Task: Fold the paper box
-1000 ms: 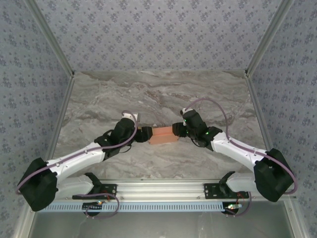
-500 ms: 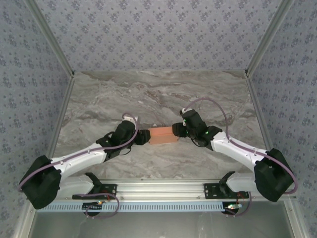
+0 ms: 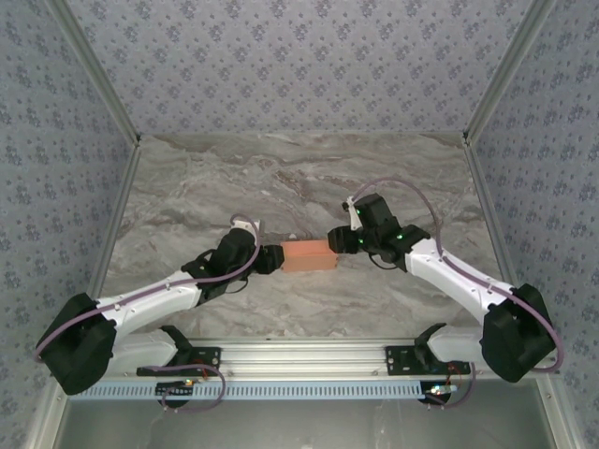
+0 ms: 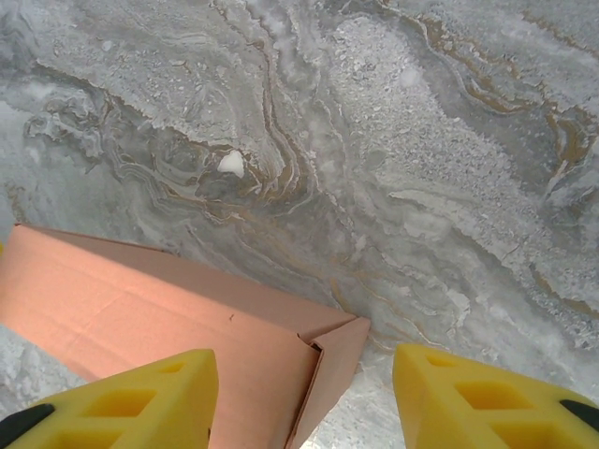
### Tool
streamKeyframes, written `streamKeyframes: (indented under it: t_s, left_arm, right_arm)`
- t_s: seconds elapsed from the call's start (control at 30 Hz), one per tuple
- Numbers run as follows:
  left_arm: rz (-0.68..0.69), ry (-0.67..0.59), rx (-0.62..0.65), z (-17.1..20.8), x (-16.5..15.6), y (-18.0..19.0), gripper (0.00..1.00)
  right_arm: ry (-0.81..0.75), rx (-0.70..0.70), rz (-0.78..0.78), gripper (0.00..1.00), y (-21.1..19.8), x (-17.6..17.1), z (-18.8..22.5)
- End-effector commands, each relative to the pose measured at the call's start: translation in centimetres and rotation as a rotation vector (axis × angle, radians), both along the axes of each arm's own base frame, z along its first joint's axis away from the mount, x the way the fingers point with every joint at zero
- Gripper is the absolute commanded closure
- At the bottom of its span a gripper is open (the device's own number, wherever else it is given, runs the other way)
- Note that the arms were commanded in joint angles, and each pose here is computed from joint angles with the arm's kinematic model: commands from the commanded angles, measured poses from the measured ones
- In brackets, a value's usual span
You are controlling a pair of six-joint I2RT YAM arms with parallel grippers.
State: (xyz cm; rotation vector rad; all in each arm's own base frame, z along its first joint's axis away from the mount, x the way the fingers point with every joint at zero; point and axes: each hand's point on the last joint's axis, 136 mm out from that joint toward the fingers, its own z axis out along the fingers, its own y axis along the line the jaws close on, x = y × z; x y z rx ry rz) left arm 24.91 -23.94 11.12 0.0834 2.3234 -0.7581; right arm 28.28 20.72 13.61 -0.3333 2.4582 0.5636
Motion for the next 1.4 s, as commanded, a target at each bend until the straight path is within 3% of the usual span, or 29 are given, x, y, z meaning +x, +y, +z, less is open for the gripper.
streamKeyframes:
  t_s: [0.0, 0.37, 0.57, 0.87, 1.1, 1.37]
  left_arm:
    - [-0.009, 0.062, 0.059, -2.1, -0.9, 0.8, 0.50]
    - [-0.018, 0.097, 0.077, -3.3, -1.5, 1.0, 0.49]
    - [-0.013, 0.122, 0.086, -4.2, -2.2, 1.7, 0.50]
    - [-0.043, 0.096, 0.037, -2.4, -1.7, 0.3, 0.53]
    - [-0.030, 0.133, 0.014, -3.7, -2.2, 0.4, 0.57]
    - [-0.043, 0.012, 0.007, 1.4, 0.4, -1.2, 0.48]
  right_arm:
    - [0.065, 0.028, 0.032, 0.47, -0.2, -1.2, -1.2]
    - [0.193, -0.002, 0.002, 0.60, -2.2, -3.4, -7.1]
    - [0.214, -0.020, 0.000, 0.65, -2.6, -3.9, -8.2]
    - [0.158, 0.060, 0.043, 0.67, -0.5, -2.6, -4.9]
    - [0.201, 0.048, 0.026, 0.71, -1.0, -3.3, -6.9]
    - [0.073, 0.074, 0.079, 0.64, 1.2, 0.0, -0.4]
